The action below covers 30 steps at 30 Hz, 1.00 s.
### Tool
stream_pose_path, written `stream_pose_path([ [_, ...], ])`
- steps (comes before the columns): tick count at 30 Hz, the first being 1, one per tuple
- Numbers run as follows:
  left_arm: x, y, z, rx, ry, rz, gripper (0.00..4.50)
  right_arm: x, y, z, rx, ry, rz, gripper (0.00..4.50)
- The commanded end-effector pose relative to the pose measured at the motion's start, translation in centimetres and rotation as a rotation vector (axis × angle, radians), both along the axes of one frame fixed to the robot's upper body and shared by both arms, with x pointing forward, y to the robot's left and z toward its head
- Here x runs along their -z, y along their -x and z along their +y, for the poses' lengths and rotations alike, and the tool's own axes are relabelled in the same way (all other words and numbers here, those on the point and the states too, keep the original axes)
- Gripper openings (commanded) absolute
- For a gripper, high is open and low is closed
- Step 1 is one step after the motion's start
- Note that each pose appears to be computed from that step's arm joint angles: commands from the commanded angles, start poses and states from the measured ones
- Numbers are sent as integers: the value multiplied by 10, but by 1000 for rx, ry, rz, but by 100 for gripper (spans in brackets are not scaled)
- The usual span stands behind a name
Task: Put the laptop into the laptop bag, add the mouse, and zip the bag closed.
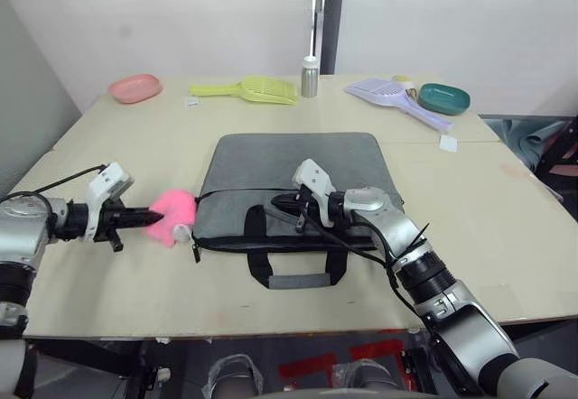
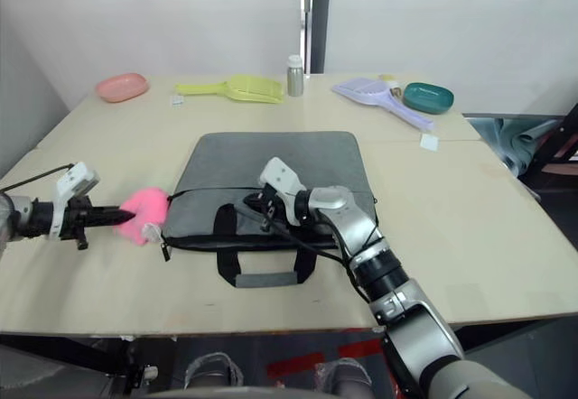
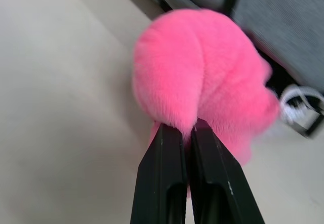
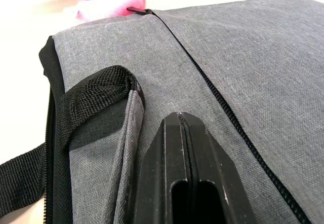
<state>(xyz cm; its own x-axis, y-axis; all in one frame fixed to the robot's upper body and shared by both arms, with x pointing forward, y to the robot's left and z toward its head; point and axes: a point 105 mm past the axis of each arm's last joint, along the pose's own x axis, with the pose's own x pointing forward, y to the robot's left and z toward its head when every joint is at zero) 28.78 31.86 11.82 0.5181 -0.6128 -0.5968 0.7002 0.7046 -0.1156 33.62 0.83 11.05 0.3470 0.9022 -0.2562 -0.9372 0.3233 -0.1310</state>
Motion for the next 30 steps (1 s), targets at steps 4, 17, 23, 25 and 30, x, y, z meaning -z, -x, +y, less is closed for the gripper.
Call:
stream_pose_path([
  [4, -7, 46, -7, 34, 59, 229, 3, 1, -4, 1, 12, 7, -6, 0],
  [17, -1, 86, -16, 16, 118, 382, 237, -1, -10, 2, 16, 1, -13, 0],
  [23, -8, 130, -24, 182, 77, 584, 373, -2, -13, 1, 20, 1, -18, 0],
  [25, -15, 119, -17, 196, 27, 522, 373, -2, -13, 1, 20, 1, -19, 0],
  [30, -35, 72, 2, 217, -102, 300, 373, 0, -13, -1, 23, 5, -19, 0],
])
